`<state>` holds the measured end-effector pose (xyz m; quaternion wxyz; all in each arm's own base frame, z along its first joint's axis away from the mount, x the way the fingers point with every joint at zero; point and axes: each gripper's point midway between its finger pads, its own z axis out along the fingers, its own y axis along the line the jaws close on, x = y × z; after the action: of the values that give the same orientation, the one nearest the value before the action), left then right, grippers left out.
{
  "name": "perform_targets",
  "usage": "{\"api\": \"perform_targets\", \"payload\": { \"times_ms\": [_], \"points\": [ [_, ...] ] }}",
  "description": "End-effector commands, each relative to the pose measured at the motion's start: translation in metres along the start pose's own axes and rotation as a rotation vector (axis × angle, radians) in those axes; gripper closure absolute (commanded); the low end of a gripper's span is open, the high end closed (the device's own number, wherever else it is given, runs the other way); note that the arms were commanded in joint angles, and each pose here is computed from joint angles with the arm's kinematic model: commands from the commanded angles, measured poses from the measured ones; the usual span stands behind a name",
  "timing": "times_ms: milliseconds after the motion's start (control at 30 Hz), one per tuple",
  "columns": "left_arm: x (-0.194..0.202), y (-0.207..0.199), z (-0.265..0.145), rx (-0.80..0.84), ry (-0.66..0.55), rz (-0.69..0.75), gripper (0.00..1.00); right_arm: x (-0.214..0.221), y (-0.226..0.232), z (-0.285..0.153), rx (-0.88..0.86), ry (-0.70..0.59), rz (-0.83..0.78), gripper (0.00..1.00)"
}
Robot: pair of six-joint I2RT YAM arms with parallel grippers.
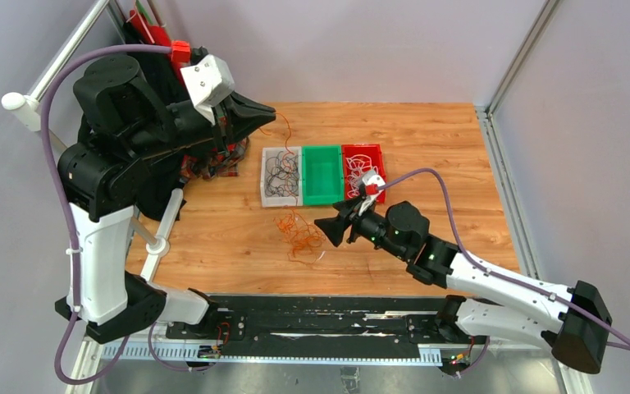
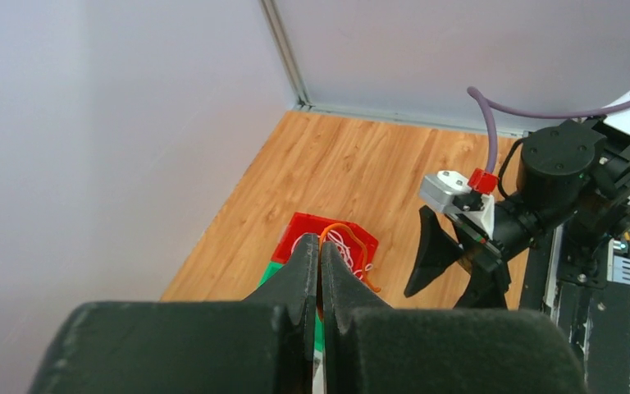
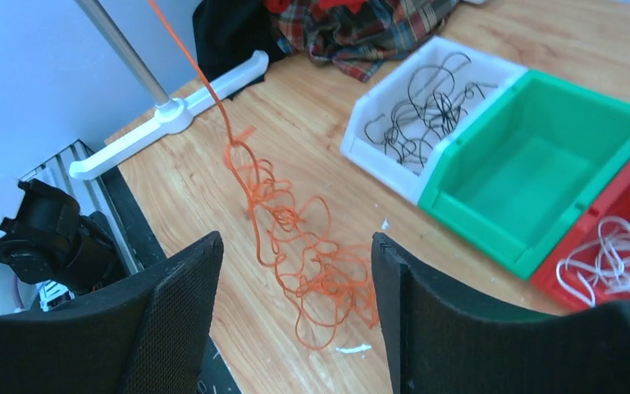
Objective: Untangle the cables
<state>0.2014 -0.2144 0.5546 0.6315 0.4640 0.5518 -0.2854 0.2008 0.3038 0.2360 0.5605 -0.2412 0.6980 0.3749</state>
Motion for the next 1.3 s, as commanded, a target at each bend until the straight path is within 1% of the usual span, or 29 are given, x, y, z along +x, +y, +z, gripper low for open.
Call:
{"api": "perform_targets", "payload": {
  "times_ms": [0,133,233,300,333,400,533,567,667,733,833,933,1000,1067,1167,1267],
  "points": [
    [-0.014,-0.007,-0.004,0.021,-0.051,0.008,1.00,0.000,0.008,0.009,-0.042,0.083,-0.153,0.33],
    [-0.015,-0.008,-0.006,0.025,-0.053,0.012,1.00,0.005,0.015,0.024,-0.086,0.119,-0.204,0.33],
    [-0.016,-0.009,-0.007,0.027,-0.056,0.016,1.00,0.010,0.020,0.033,-0.120,0.133,-0.209,0.33],
    [-0.016,-0.010,-0.007,0.030,-0.056,0.017,0.99,0.011,0.022,0.040,-0.124,0.136,-0.206,0.37],
    [-0.015,-0.010,-0.007,0.029,-0.054,0.017,1.00,0.012,0.018,0.043,-0.104,0.139,-0.205,0.43],
    [-0.013,-0.008,-0.007,0.020,-0.047,0.019,1.00,0.011,0.010,0.047,-0.056,0.145,-0.206,0.63],
    [-0.006,-0.003,-0.009,-0.018,-0.026,0.042,1.00,-0.005,0.003,0.036,-0.002,0.103,-0.206,0.98],
    [-0.003,0.000,-0.010,-0.036,-0.014,0.046,1.00,-0.010,0.000,0.031,0.016,0.090,-0.208,0.99],
    [0.019,0.011,-0.010,-0.099,0.050,0.054,1.00,-0.037,-0.004,0.010,0.055,0.014,-0.210,0.99],
    [0.043,0.021,-0.011,-0.156,0.119,0.065,0.99,-0.056,-0.004,-0.005,0.061,-0.040,-0.205,1.00],
    [0.087,0.043,-0.019,-0.306,0.244,0.078,1.00,-0.076,-0.012,-0.028,0.103,-0.099,-0.197,0.99],
    [0.112,0.067,-0.039,-0.482,0.319,0.141,1.00,-0.070,-0.033,-0.043,0.182,-0.084,-0.201,0.99],
    [0.103,0.083,-0.057,-0.610,0.303,0.193,0.99,-0.053,-0.053,-0.049,0.253,-0.038,-0.179,0.99],
    [0.085,0.095,-0.072,-0.708,0.267,0.226,1.00,-0.028,-0.076,-0.055,0.324,0.025,-0.157,0.99],
    [0.049,0.103,-0.088,-0.779,0.197,0.266,1.00,0.017,-0.113,-0.066,0.467,0.146,-0.105,0.99],
    [0.006,0.111,-0.109,-0.863,0.128,0.304,1.00,0.062,-0.153,-0.087,0.679,0.285,-0.022,0.99]
  ]
}}
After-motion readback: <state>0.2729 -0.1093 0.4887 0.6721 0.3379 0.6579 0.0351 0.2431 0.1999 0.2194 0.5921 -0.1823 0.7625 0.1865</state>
